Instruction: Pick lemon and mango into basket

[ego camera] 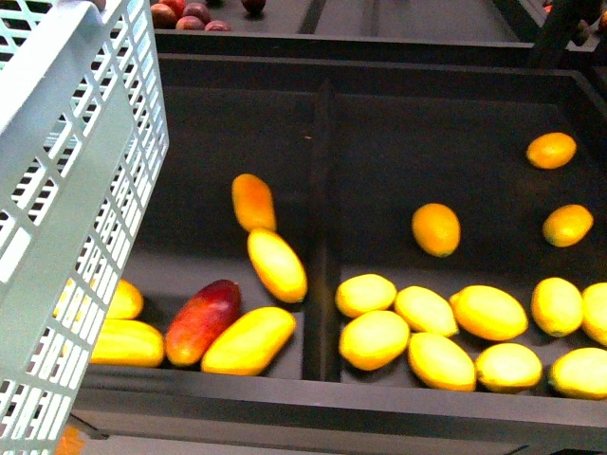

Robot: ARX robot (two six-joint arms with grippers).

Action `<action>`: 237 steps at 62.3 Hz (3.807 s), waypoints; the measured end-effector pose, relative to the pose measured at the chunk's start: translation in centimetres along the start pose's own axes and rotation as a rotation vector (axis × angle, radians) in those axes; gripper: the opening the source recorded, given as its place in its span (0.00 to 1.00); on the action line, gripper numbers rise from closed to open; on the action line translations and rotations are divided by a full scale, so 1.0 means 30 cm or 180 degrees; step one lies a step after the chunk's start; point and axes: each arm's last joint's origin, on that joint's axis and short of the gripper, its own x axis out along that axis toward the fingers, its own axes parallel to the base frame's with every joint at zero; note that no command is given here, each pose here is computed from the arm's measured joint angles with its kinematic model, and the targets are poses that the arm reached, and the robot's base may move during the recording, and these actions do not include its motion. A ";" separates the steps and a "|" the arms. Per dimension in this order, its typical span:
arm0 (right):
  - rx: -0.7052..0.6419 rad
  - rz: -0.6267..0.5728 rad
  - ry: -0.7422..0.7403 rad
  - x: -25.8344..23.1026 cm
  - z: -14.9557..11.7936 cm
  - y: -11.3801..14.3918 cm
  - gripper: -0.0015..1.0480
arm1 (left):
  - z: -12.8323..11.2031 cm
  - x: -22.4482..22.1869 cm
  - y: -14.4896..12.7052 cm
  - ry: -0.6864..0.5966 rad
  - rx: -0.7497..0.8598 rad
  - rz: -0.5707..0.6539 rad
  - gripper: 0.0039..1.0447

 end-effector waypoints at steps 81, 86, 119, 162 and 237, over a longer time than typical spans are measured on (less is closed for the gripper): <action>0.0001 -0.0021 0.0002 0.000 -0.001 -0.001 0.92 | -0.636 0.194 -0.119 0.2100 0.1870 -0.0200 0.04; 0.0023 -0.0037 0.0031 0.001 -0.002 -0.001 0.92 | -0.636 0.194 -0.119 0.2095 0.1871 -0.0200 0.04; 0.0614 -0.1119 0.1671 0.388 -0.079 -0.211 0.92 | -0.636 0.194 -0.119 0.2095 0.1871 -0.0200 0.04; 0.0345 -0.0753 0.2646 0.992 -0.465 -0.106 0.92 | -0.636 0.194 -0.119 0.2087 0.1874 -0.0199 0.04; 0.0525 -0.0627 0.3017 1.289 -0.756 -0.118 0.68 | -0.636 0.194 -0.119 0.2086 0.1874 -0.0199 0.04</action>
